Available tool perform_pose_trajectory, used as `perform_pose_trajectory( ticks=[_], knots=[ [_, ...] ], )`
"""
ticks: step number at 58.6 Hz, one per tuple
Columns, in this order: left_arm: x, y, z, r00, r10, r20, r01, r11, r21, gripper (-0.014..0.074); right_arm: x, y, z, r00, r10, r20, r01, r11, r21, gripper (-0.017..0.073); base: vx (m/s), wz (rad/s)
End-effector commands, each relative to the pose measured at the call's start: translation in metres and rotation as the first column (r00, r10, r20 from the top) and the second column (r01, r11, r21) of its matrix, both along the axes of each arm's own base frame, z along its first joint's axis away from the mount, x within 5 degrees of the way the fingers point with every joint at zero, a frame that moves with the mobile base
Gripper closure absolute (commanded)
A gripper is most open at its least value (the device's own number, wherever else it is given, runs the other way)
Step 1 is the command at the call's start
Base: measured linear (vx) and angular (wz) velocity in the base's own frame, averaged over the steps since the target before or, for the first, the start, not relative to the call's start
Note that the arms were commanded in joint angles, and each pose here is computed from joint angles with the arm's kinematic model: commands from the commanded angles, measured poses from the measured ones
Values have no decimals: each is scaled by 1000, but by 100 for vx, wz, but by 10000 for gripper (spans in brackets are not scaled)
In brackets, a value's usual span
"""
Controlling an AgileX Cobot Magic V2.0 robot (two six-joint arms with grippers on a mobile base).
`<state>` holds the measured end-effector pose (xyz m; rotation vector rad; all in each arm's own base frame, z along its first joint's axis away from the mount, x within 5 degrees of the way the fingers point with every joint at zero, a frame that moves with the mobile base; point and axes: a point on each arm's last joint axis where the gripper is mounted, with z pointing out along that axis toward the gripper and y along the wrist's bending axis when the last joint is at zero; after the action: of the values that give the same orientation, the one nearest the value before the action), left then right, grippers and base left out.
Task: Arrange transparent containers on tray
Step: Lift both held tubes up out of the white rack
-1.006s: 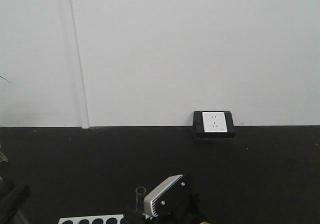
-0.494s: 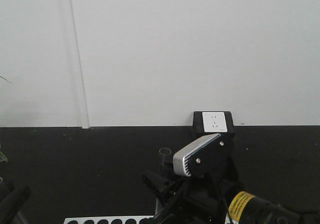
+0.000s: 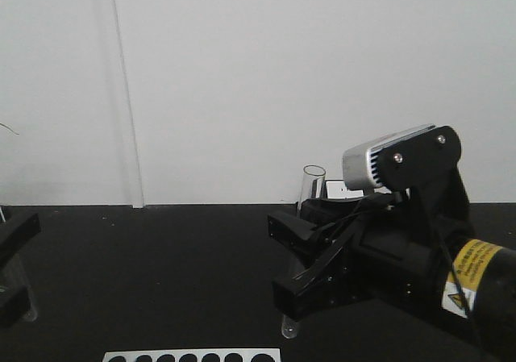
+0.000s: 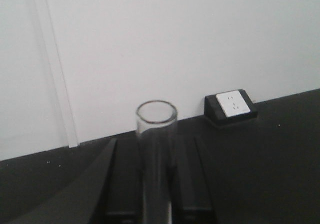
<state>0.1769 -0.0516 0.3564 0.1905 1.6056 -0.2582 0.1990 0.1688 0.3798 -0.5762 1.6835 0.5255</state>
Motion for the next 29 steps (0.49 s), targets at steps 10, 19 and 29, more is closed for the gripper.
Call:
perform_pose_trajectory(
  ticks=[10, 19, 29],
  knots=[
    [-19, 4, 34, 985, -4, 173, 16, 997, -71, 511, -20, -16, 41, 989, 4, 151, -22, 992, 122, 571, 0, 0],
    [-40, 11, 47, 968, 1, 251, 22, 996, -89, 511, -29, -24, 50, 983, 0, 181, -26, 989, 145, 571, 0, 0],
    [-51, 14, 51, 960, 4, 280, 24, 995, -97, 511, -29, -23, 50, 984, 0, 180, -27, 989, 144, 571, 0, 0]
  ],
)
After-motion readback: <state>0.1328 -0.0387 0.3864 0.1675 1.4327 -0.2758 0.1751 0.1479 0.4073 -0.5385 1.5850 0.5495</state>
